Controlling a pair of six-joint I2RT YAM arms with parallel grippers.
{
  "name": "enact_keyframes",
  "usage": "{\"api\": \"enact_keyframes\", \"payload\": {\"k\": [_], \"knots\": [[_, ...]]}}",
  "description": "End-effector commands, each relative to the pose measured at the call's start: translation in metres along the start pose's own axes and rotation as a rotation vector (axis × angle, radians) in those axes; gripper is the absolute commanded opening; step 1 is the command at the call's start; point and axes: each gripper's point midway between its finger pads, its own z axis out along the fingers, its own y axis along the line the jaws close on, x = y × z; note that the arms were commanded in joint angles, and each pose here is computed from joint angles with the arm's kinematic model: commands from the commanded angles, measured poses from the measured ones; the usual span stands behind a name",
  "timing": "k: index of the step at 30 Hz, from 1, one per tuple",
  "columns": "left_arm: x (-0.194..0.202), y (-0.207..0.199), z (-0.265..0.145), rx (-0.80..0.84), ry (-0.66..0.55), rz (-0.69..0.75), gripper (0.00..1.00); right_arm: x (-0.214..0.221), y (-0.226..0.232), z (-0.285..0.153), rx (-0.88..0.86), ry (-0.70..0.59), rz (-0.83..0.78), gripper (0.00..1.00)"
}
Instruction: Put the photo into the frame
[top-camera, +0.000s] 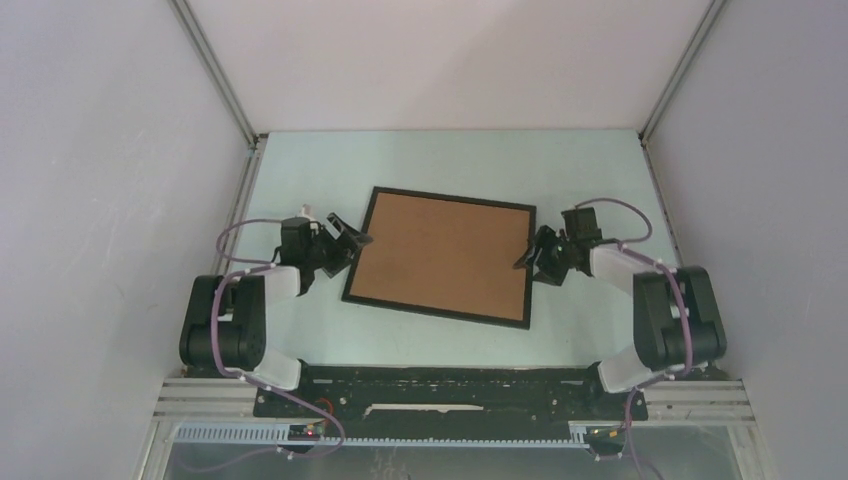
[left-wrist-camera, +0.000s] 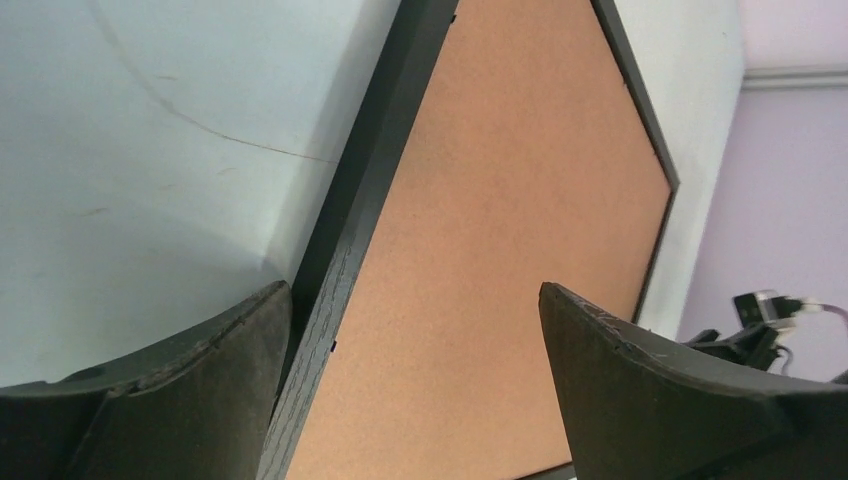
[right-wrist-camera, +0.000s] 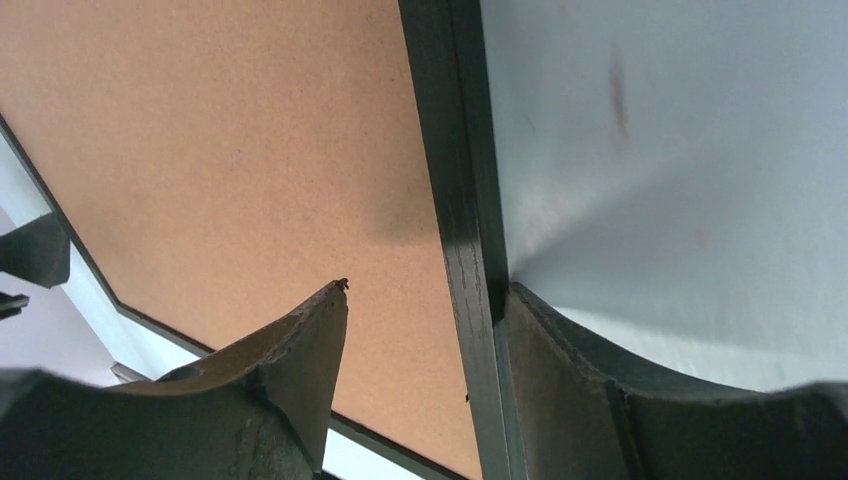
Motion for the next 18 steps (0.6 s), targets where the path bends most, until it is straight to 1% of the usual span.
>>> {"api": "enact_keyframes", "payload": {"k": [1, 3, 6, 10, 14, 18], "knots": [[0.036, 0.007, -0.012, -0.016, 0.093, -0.057, 0.92, -0.011, 0.071, 0.022, -0.203, 0.064, -0.11, 0.66], [0.036, 0.009, -0.012, -0.023, 0.087, -0.058, 0.92, -0.015, 0.071, 0.02, -0.176, 0.057, -0.105, 0.66], [0.035, 0.009, -0.012, -0.021, 0.086, -0.055, 0.91, -0.017, 0.054, 0.005, -0.118, 0.033, -0.088, 0.66], [0.034, 0.008, -0.01, -0.018, 0.089, -0.049, 0.91, -0.012, 0.029, -0.02, -0.15, 0.031, -0.032, 0.64], [0.034, 0.007, -0.008, -0.013, 0.103, -0.048, 0.91, -0.005, 0.008, -0.031, -0.162, 0.045, 0.008, 0.55], [0.034, 0.006, -0.007, -0.011, 0.105, -0.049, 0.91, 0.003, -0.003, -0.036, -0.151, 0.054, 0.035, 0.48]]}}
